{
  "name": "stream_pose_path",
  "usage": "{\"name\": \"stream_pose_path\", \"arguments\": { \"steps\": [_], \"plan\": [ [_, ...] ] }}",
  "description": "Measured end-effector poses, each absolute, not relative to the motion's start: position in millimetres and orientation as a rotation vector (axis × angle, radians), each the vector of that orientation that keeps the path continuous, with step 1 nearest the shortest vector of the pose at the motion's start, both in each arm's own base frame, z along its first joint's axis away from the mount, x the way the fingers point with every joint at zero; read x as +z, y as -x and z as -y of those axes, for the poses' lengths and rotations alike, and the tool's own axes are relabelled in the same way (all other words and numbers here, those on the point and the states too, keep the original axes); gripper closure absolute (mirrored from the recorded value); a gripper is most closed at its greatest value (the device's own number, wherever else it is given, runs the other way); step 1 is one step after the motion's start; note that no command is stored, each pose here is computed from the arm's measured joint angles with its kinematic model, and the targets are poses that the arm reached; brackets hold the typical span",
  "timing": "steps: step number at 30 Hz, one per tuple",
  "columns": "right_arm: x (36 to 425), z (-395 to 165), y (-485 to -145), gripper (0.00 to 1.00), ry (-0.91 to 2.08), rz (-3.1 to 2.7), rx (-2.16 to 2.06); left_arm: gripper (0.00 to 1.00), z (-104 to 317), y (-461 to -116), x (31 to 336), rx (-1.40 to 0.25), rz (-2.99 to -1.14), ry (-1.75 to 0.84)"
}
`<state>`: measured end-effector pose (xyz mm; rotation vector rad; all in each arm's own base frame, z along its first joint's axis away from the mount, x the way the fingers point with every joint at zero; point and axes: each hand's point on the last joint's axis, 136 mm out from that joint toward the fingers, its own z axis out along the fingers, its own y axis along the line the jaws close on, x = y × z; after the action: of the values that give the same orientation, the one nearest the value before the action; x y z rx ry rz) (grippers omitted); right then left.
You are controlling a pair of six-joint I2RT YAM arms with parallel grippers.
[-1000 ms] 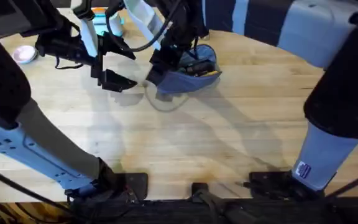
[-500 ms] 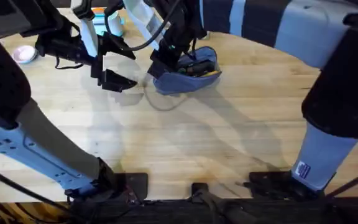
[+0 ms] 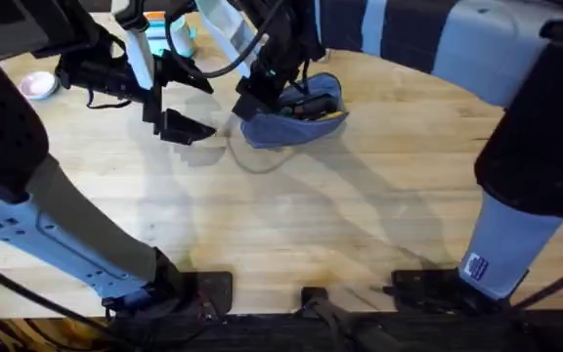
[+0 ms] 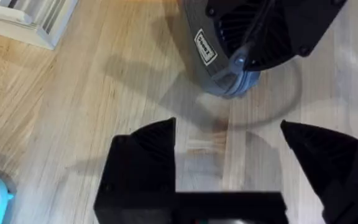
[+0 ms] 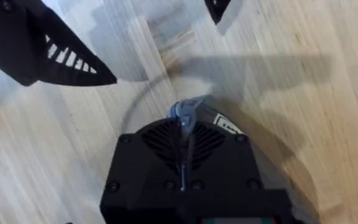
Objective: Unzip the bag, pick up the pens from the table one at a time and place them inside, then zip the bag closed.
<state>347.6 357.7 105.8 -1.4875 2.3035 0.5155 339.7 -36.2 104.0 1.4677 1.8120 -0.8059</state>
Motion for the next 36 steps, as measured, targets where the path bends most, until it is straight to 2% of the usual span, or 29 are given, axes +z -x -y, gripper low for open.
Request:
{"name": "stream_pose_path", "arguments": {
  "steps": [7,17,22,27,36],
  "plan": [
    [115,-352,-352,0.974,1.430,-2.324,0.550,0.008,40,-336,108,-0.852,-1.813,-1.437],
    [164,-335,-364,0.973,1.318,-2.272,0.541,0.008,59,-335,109,-0.870,-1.770,-1.494],
    [164,-334,-364,0.973,1.308,-2.280,0.542,0.008,78,-337,104,-0.891,-1.730,-1.540],
    [164,-334,-364,0.973,1.306,-2.282,0.544,0.008,89,-342,98,-0.962,-1.712,-1.481],
    [164,-334,-364,0.972,1.306,-2.281,0.544,0.007,98,-348,112,-1.022,-1.649,-1.376]
  ]
}}
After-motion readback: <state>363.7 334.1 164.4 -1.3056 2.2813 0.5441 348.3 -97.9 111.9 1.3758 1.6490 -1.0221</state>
